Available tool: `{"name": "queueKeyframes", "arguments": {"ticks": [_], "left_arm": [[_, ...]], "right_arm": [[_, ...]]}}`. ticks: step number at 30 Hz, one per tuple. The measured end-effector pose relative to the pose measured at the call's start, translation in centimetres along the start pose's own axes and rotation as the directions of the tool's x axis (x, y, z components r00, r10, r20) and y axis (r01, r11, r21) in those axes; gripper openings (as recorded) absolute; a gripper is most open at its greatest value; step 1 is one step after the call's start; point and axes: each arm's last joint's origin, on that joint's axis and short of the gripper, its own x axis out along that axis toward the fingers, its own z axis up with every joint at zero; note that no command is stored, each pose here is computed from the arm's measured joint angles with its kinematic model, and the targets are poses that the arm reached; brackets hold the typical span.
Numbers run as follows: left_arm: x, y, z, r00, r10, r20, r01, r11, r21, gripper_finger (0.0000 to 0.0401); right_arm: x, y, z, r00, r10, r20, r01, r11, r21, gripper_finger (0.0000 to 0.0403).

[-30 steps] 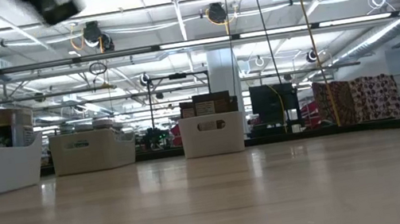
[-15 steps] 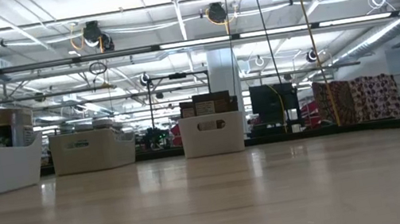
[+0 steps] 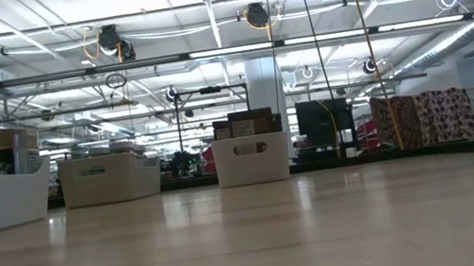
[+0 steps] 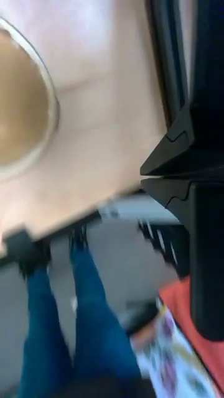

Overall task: Sort spices by type
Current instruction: Put the gold seasoning bottle into the bottom white bin

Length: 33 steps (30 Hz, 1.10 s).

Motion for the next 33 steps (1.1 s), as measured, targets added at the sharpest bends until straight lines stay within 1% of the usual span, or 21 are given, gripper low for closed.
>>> {"name": "queueKeyframes", "arguments": {"ticks": [3, 6, 8, 9, 11, 15, 18, 20, 26, 29, 33], "left_arm": [[0.0, 0.0, 0.3, 1.000, 0.021, 0.014, -0.021, 1.000, -0.001, 0.0209], [0.0, 0.1, 0.2, 0.999, 0.043, 0.007, -0.043, 0.999, -0.004, 0.0212], [0.0, 0.1, 0.2, 0.999, 0.044, 0.007, -0.044, 0.998, -0.043, 0.0212], [0.0, 0.1, 0.2, 0.999, 0.045, 0.006, -0.044, 0.997, -0.070, 0.0212], [0.0, 0.1, 0.1, 0.999, 0.047, -0.005, -0.047, 0.994, -0.103, 0.0212], [0.0, 0.1, -0.2, 0.998, 0.051, -0.034, -0.055, 0.993, -0.109, 0.0212], [0.0, 0.1, -0.3, 0.998, 0.042, -0.044, -0.048, 0.991, -0.127, 0.0212], [0.0, -0.1, -0.4, 0.998, 0.038, -0.053, -0.045, 0.991, -0.125, 0.0212], [0.0, -0.4, -0.5, 0.998, 0.030, -0.059, -0.037, 0.992, -0.123, 0.0212], [0.0, -0.4, -0.5, 0.998, 0.030, -0.061, -0.037, 0.992, -0.124, 0.0212], [0.0, -0.3, -0.7, 0.996, 0.033, -0.084, -0.043, 0.992, -0.122, 0.0212]], "right_arm": [[2.0, -0.8, 0.1, 0.996, -0.086, 0.008, 0.086, 0.996, -0.020, 0.0000], [4.0, -1.6, 0.4, 0.990, -0.138, 0.014, 0.138, 0.990, -0.024, 0.0000], [5.1, -2.3, 0.5, 0.986, -0.163, 0.017, 0.164, 0.986, -0.024, 0.0000], [5.5, -2.5, 0.6, 0.987, -0.159, 0.017, 0.160, 0.987, -0.031, 0.0000], [6.4, -2.9, 0.7, 0.993, -0.114, 0.025, 0.116, 0.992, -0.052, 0.0000], [7.5, -3.8, 1.2, 0.993, -0.041, 0.111, 0.049, 0.996, -0.071, 0.0000], [7.8, -4.6, 1.8, 0.978, -0.062, 0.199, 0.074, 0.996, -0.055, 0.0000], [7.9, -4.8, 2.3, 0.968, -0.084, 0.235, 0.098, 0.994, -0.048, 0.0000], [7.5, -4.9, 4.8, 0.941, -0.106, 0.322, 0.140, 0.987, -0.083, 0.0000], [7.3, -4.7, 6.3, 0.924, -0.088, 0.371, 0.134, 0.986, -0.099, 0.0000], [6.9, -4.2, 8.5, 0.908, -0.040, 0.418, 0.095, 0.989, -0.113, 0.0000]]}}
